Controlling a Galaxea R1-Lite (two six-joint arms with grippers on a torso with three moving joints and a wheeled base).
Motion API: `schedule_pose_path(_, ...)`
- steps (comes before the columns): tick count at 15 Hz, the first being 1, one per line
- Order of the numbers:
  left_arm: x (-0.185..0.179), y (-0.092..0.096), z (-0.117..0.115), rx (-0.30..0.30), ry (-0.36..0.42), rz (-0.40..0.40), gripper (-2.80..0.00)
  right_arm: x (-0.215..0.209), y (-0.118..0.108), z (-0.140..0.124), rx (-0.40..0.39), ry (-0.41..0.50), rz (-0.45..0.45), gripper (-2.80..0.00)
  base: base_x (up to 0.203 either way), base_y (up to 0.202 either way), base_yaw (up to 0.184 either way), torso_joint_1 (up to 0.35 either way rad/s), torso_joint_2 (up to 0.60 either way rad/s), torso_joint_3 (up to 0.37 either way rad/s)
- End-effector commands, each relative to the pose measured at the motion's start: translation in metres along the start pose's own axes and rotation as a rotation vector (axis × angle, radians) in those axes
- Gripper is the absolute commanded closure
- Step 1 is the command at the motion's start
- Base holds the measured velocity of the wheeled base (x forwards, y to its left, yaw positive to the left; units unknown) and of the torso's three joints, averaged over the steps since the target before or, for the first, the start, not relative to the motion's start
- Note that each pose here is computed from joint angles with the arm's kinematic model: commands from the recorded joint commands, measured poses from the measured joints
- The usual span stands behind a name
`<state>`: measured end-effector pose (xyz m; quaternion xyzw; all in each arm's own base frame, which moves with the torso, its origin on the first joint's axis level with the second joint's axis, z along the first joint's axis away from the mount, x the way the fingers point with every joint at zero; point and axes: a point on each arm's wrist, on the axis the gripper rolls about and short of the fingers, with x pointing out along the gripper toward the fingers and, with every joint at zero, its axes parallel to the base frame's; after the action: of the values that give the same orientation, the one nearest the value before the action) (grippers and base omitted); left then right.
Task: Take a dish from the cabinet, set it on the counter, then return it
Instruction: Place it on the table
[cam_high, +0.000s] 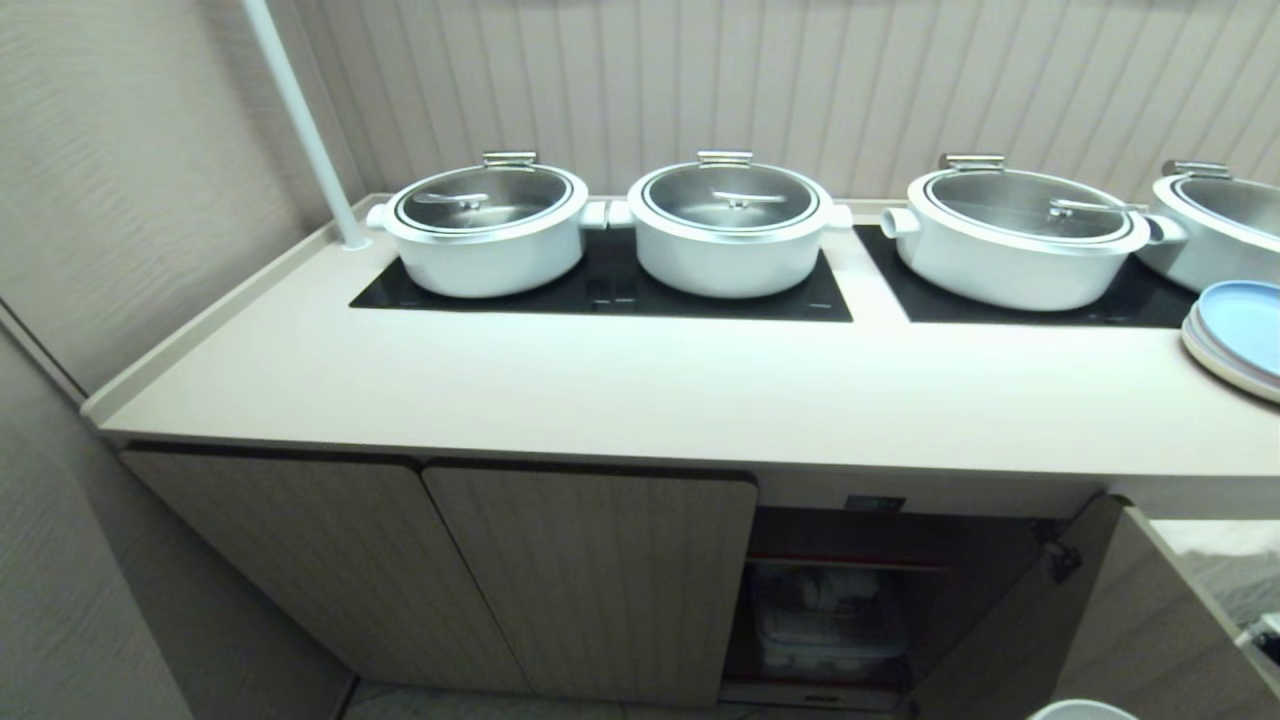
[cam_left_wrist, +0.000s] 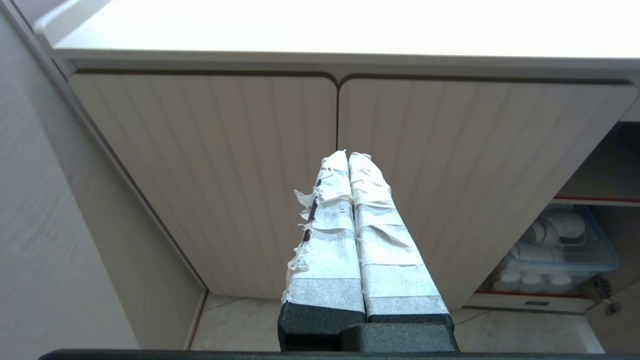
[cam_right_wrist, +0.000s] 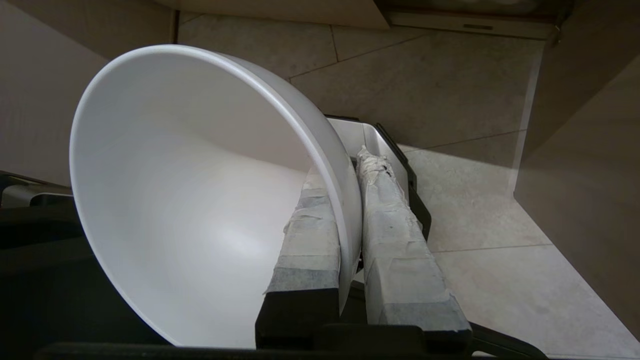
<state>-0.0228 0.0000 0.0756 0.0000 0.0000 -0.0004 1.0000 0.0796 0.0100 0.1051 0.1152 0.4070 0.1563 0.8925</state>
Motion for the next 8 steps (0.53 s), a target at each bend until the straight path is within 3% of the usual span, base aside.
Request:
schedule_pose_path(1, 0.0, 0.0, -0.0001, 0.0, 0.0, 0.001, 0.0, 0.0004, -0.0001, -0.0004, 0.001, 0.004, 0.002, 0.0, 0.0, 0.0, 0.0, 0.159, -0.33, -0.164)
schedule_pose_path(8, 0.0, 0.0, -0.0001, 0.0, 0.0, -0.001, 0.0, 0.0, -0.0001, -0.0005, 0.001, 0.0, 0.001, 0.0, 0.0, 0.0, 0.0, 0.157, -0.33, -0.167)
